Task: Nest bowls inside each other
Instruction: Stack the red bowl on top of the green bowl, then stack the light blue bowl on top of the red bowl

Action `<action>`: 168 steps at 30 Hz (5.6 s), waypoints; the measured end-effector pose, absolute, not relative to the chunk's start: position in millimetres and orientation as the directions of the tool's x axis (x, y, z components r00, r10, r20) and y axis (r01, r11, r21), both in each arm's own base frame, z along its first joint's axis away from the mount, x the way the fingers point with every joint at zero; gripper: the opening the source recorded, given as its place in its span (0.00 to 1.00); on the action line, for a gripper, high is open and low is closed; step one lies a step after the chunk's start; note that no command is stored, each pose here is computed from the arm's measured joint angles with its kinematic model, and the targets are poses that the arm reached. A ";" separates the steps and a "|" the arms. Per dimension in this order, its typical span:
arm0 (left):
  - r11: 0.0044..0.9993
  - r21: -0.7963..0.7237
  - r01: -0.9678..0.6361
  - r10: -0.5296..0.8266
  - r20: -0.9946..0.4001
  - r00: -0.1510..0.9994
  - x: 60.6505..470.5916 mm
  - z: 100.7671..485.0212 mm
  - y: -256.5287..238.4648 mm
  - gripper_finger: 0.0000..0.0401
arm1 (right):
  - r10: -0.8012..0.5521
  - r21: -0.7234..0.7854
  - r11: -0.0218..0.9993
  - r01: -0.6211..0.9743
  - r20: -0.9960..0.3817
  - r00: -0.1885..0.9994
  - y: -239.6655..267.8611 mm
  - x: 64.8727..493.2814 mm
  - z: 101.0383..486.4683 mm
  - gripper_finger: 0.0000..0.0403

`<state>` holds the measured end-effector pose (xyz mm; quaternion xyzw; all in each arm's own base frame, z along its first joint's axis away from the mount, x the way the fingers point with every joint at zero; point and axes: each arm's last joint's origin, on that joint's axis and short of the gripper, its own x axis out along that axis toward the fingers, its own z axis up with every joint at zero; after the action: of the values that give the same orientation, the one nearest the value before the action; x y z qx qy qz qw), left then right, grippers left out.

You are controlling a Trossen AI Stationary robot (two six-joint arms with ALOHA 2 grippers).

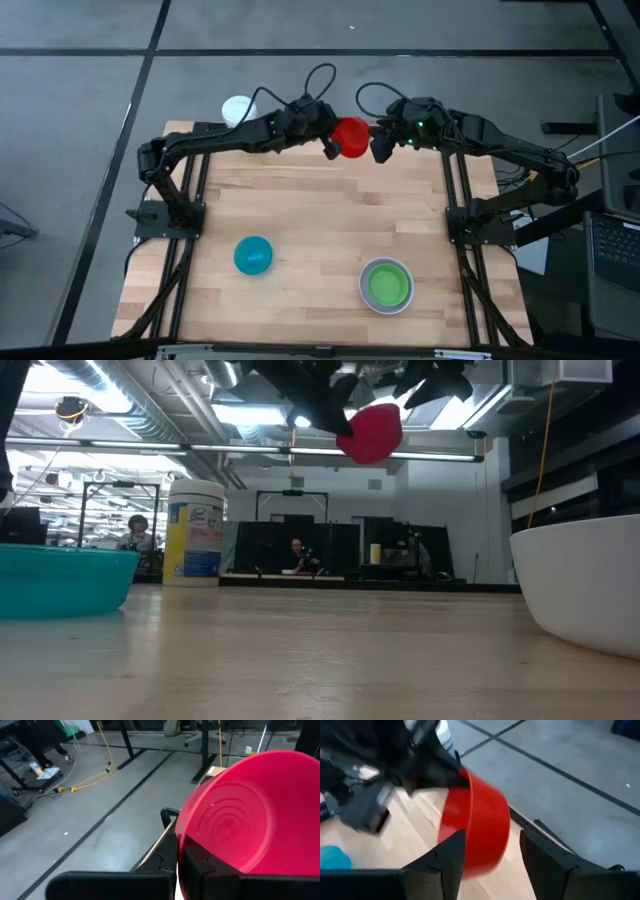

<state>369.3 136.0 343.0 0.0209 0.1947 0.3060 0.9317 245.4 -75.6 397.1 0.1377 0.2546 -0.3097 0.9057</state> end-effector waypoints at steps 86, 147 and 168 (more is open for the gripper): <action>0.438 0.444 -0.782 0.868 0.016 0.496 272.5 487.0 141.6 0.14 | -0.195 0.032 0.888 0.460 -0.878 0.437 2.1 241.7 379.8 0.00; 0.575 0.319 -0.754 0.769 0.105 0.630 172.5 532.0 119.7 0.06 | 0.217 0.424 0.787 0.449 -0.871 0.441 126.7 215.2 188.0 0.28; 0.817 0.324 -0.476 0.551 -0.680 0.483 143.3 455.4 116.5 0.05 | 0.097 0.711 0.699 0.076 -0.199 0.975 88.9 222.3 292.3 0.43</action>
<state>143.3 116.5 455.4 0.0454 0.4114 0.2987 0.8599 222.3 88.9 292.3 0.3879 0.1112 0.0058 0.9149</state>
